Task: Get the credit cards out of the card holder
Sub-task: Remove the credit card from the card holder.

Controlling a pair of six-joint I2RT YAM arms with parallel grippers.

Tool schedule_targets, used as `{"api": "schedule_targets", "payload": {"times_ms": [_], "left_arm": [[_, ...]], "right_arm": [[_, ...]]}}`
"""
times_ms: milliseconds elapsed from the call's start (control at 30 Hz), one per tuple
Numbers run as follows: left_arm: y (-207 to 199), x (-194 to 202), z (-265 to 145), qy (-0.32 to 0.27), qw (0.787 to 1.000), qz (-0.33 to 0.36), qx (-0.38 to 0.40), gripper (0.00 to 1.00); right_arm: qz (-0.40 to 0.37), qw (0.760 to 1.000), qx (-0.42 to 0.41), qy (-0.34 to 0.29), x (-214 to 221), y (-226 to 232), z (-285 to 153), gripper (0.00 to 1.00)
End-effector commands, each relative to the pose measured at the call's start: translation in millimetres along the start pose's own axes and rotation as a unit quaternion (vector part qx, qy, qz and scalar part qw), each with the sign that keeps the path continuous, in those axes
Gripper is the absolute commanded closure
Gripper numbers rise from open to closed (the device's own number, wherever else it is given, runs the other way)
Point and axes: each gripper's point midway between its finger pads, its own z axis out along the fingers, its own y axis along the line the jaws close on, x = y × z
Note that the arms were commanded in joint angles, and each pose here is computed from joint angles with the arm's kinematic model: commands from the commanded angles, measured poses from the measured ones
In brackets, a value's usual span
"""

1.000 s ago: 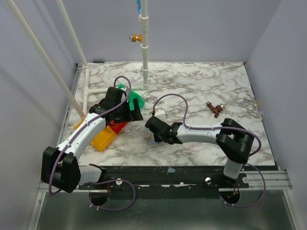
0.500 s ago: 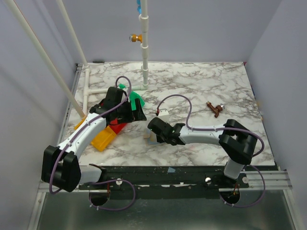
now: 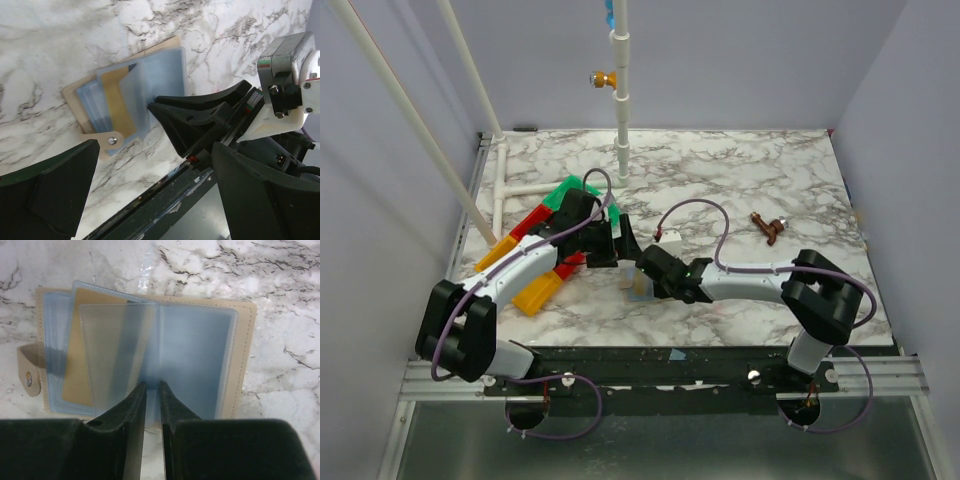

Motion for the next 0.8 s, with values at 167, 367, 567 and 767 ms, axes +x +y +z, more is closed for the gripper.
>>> {"api": "schedule_targets", "payload": {"times_ms": [167,367,567,767], "left_arm": [[-28.3,12.6,32.9,0.04,0.997,-0.023,0.066,0.01],[-27.2,18.0,51.4,0.057,0.995,-0.043,0.075,0.01],[-23.0,20.4,61.6,0.064,0.994,-0.05,0.072,0.01],[-14.3,24.0,67.0,0.066,0.994,-0.056,0.061,0.02]], "right_arm": [[0.019,0.999,0.006,0.031,17.3,-20.8,2.3,0.82],[0.026,0.999,-0.007,0.032,17.5,-19.6,1.8,0.82],[0.03,0.999,-0.014,0.036,18.7,-18.1,2.5,0.82],[0.034,0.999,-0.017,0.034,17.2,-18.0,2.4,0.82]]}}
